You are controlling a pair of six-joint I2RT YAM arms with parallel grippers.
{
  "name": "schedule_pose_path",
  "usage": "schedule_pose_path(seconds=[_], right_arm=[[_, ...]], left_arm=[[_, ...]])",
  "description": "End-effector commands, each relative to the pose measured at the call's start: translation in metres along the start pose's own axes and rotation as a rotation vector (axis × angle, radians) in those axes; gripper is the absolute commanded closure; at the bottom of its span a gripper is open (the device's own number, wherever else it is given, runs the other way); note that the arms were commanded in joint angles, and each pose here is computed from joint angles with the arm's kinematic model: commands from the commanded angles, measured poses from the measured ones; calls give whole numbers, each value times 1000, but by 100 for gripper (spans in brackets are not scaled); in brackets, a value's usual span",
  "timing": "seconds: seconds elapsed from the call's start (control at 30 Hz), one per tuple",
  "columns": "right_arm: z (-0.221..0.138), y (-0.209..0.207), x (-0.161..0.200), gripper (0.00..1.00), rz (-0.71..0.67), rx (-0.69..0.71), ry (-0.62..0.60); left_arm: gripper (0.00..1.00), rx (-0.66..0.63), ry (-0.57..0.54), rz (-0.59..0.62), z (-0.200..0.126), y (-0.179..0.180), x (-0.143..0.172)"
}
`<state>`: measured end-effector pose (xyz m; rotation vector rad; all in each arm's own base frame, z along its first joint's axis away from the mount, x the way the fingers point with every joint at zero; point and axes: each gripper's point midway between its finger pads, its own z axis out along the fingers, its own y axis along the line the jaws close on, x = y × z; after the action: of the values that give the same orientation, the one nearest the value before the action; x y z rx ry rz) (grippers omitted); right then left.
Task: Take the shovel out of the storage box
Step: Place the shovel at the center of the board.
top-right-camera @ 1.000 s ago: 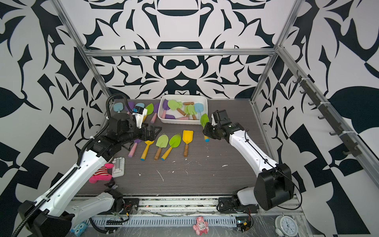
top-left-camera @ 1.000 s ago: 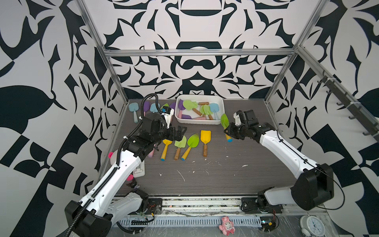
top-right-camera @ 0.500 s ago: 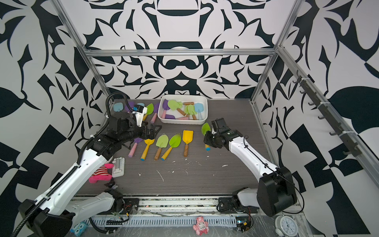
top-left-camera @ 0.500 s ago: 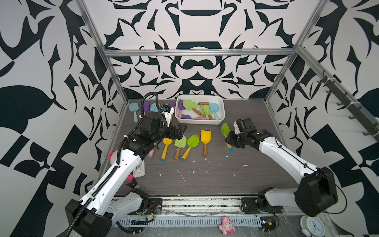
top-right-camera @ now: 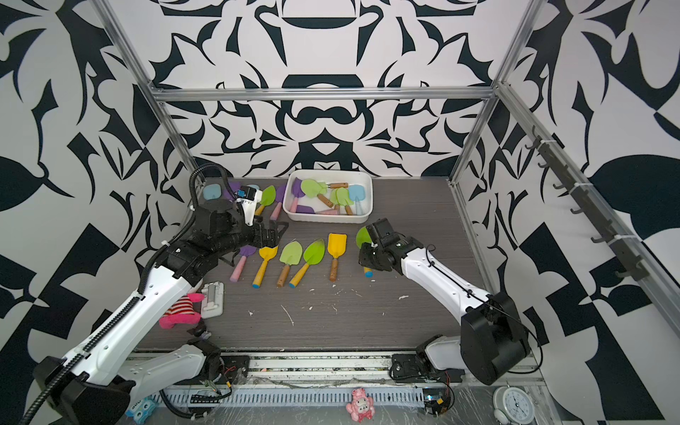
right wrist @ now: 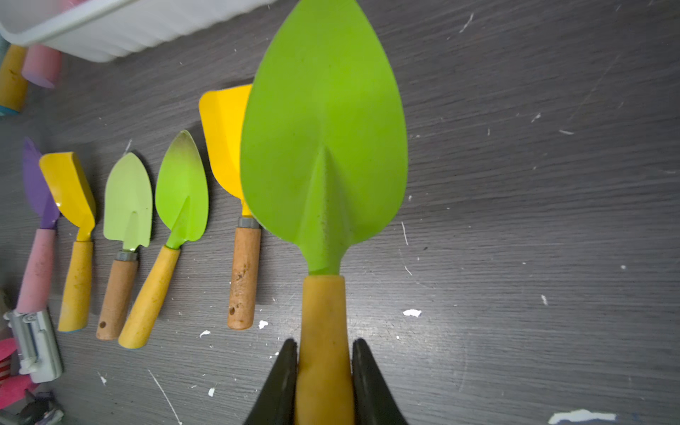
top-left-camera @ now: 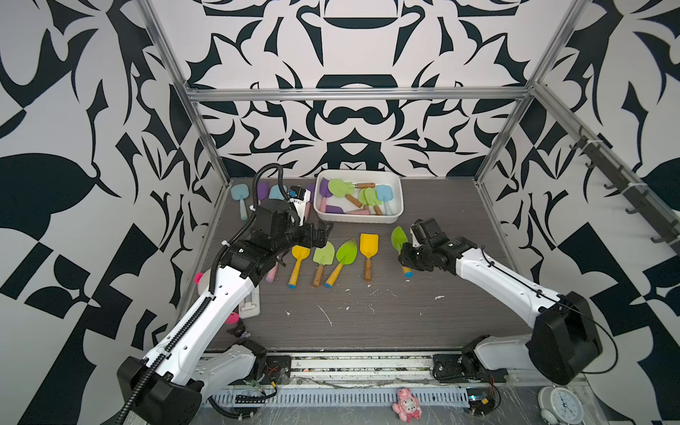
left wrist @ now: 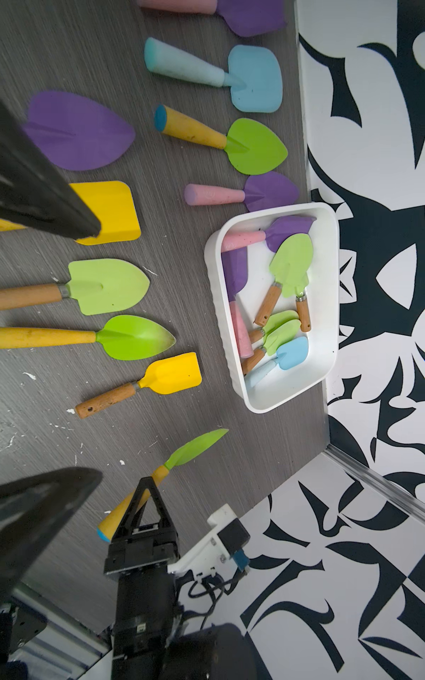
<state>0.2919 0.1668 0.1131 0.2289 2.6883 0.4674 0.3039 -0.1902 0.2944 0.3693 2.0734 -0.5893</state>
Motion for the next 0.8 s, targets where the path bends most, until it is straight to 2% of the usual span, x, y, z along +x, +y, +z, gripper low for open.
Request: schedule_pose_path(seconds=[0.0,0.77], right_arm=[[4,0,-5,100,-20,22,-37],[38,-7,10,100,-80,117,-5]], left_arm=[[1,-9,-27,19,-11,-2,-11],[1,-59,-13,29,-17,6,-8]])
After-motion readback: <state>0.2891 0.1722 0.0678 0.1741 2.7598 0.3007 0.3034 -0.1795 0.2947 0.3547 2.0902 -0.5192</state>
